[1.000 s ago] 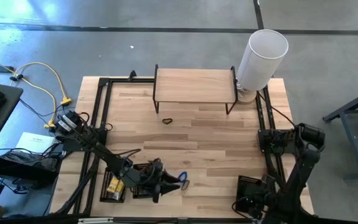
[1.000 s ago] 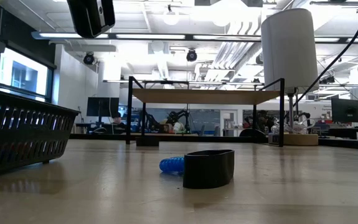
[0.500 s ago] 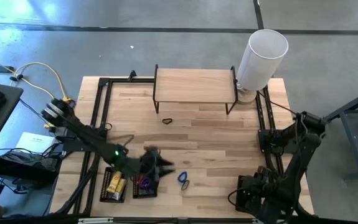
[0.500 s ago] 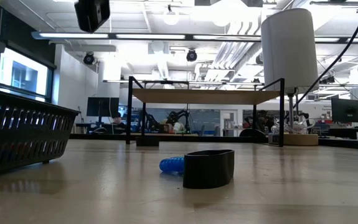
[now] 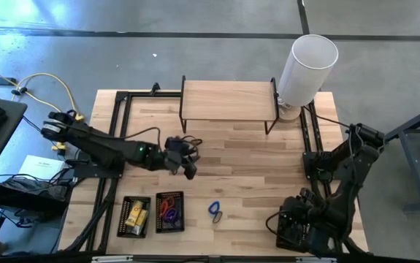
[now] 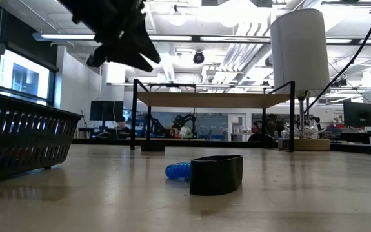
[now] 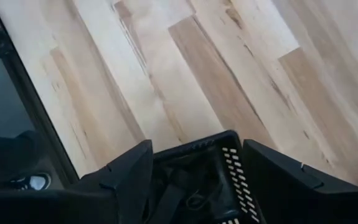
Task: Pick & Place Office Desk Supplies
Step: Put the black rubber band into the right black basket
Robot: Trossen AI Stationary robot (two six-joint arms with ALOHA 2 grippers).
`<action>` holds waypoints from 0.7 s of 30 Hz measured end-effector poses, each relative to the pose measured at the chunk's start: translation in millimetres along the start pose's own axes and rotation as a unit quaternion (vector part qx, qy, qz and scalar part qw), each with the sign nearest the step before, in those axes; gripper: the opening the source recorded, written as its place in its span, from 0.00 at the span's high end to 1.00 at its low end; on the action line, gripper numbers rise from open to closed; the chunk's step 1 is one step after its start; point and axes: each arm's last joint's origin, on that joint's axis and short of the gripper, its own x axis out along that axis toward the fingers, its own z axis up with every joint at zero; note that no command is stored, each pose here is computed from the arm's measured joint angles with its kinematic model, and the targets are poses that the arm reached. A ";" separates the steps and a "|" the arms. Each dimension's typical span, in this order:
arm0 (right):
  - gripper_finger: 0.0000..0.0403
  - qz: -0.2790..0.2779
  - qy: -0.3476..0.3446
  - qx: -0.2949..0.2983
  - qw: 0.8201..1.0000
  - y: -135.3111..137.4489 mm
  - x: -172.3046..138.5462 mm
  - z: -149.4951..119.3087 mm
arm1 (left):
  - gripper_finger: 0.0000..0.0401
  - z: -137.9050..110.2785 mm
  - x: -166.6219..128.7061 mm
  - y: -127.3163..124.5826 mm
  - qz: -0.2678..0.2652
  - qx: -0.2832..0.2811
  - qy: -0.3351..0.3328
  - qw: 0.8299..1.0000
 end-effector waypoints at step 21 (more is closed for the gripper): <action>0.41 -0.105 0.007 0.000 0.994 -27.2 1.6 28.4 | 0.30 1.4 84.7 75.3 0.072 -0.138 0.166 0.974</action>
